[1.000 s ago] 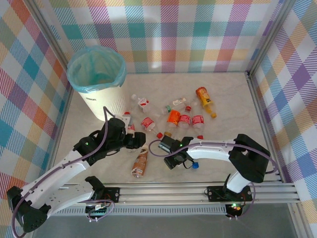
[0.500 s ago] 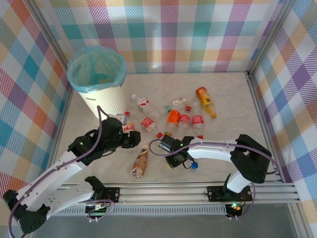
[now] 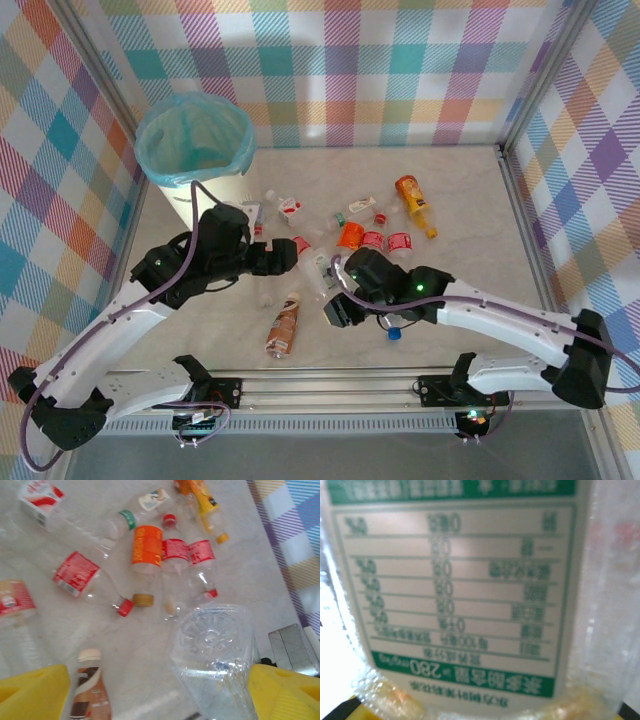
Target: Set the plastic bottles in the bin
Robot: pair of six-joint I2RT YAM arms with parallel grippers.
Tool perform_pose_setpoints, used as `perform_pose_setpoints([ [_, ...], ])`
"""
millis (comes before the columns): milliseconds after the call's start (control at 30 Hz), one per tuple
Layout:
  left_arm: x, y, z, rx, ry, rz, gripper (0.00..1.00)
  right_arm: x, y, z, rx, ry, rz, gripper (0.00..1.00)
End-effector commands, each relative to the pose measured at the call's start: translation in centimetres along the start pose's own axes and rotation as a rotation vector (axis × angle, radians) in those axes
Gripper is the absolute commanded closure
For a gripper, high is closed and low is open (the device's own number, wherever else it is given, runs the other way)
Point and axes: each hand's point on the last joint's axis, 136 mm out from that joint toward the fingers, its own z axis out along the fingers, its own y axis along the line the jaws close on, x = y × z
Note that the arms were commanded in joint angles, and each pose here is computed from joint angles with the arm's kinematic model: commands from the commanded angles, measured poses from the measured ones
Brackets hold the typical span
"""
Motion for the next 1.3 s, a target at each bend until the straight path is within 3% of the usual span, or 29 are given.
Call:
perform_pose_setpoints([
  [0, 0.0, -3.5, 0.4, 0.158, 0.057, -0.05, 0.08, -2.1, 2.2, -1.5, -0.09, -0.074, -0.028, 0.69],
  [167, 0.5, -5.3, 1.0, 0.249, 0.114, -0.081, 0.09, -2.7, 2.9, -1.8, -0.118, -0.087, -0.052, 0.69],
  [300, 1.0, -5.1, 1.5, 0.243, 0.132, -0.085, 0.13, -2.9, 3.4, -1.8, -0.149, -0.094, -0.064, 0.68],
  [600, 1.2, -4.5, 1.7, 0.227, 0.127, -0.103, 0.37, -2.9, 3.6, -1.5, -0.161, -0.097, -0.061, 0.65],
  [833, 0.8, -4.4, 1.3, 0.22, 0.1, -0.118, 0.47, -2.8, 3.1, -1.3, -0.136, -0.1, -0.039, 0.62],
  [900, 0.4, -4.2, 1.0, 0.207, 0.077, -0.12, 0.49, -2.9, 3.0, -1.3, -0.133, -0.105, -0.028, 0.55],
  [1067, -0.9, -3.0, -0.4, 0.131, 0.003, -0.119, 0.49, -3.3, 2.2, -2.1, -0.082, -0.133, -0.022, 0.26],
  [1267, -4.8, -2.7, -4.6, 0.07, -0.151, -0.057, 0.5, -5.9, 2.0, -5.7, 0.003, -0.241, -0.113, 0.14],
])
